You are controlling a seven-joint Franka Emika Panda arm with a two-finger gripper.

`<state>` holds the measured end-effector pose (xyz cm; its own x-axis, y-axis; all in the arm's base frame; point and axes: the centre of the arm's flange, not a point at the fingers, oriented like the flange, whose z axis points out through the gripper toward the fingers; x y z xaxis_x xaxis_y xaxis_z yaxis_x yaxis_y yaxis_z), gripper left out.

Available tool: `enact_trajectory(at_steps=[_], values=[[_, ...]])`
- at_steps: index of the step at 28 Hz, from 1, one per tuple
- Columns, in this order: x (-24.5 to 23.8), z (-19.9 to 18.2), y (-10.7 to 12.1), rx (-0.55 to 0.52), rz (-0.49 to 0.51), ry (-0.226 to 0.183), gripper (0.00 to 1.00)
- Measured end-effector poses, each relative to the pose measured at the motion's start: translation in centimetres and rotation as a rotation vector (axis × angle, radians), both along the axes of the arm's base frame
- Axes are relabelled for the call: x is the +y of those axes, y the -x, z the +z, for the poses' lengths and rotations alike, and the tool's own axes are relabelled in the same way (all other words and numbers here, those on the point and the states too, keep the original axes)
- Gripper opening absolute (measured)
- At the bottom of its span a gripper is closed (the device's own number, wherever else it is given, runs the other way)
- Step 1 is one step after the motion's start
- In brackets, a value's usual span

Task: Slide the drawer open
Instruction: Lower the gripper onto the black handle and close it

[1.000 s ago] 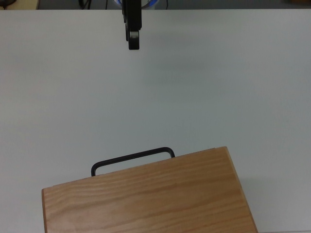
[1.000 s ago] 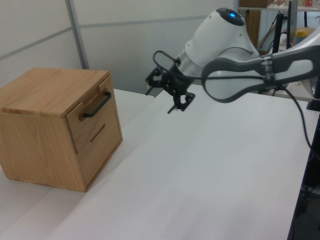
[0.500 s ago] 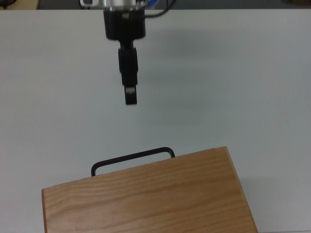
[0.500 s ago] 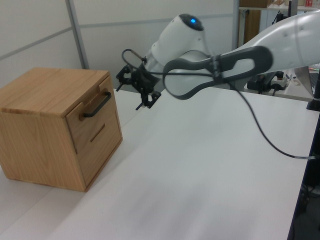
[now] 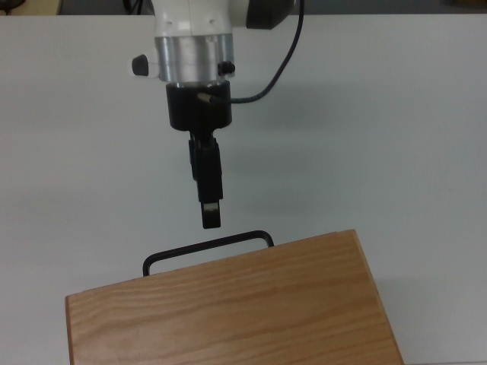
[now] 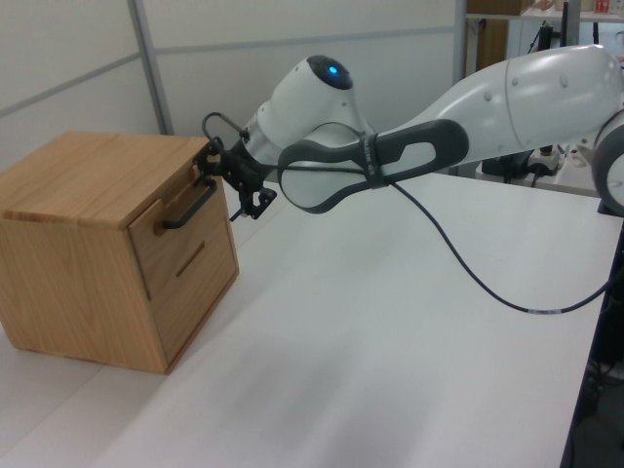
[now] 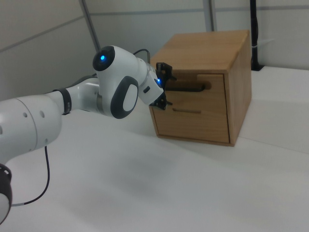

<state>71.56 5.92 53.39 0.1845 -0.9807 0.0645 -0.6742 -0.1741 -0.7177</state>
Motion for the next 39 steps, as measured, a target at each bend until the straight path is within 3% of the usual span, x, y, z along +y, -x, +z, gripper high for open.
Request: enact_trajectory(at_steps=[3,17,22,39], values=[[0.3,-0.8,-0.7,0.003,0.011,0.017,0.83],[1.6,-3.1,-2.3,0.006,0.055,0.093,0.78],[2.0,-2.7,-2.3,-0.006,0.066,0.111,0.58],[1.8,-1.5,-2.4,-0.027,0.063,0.113,0.56]])
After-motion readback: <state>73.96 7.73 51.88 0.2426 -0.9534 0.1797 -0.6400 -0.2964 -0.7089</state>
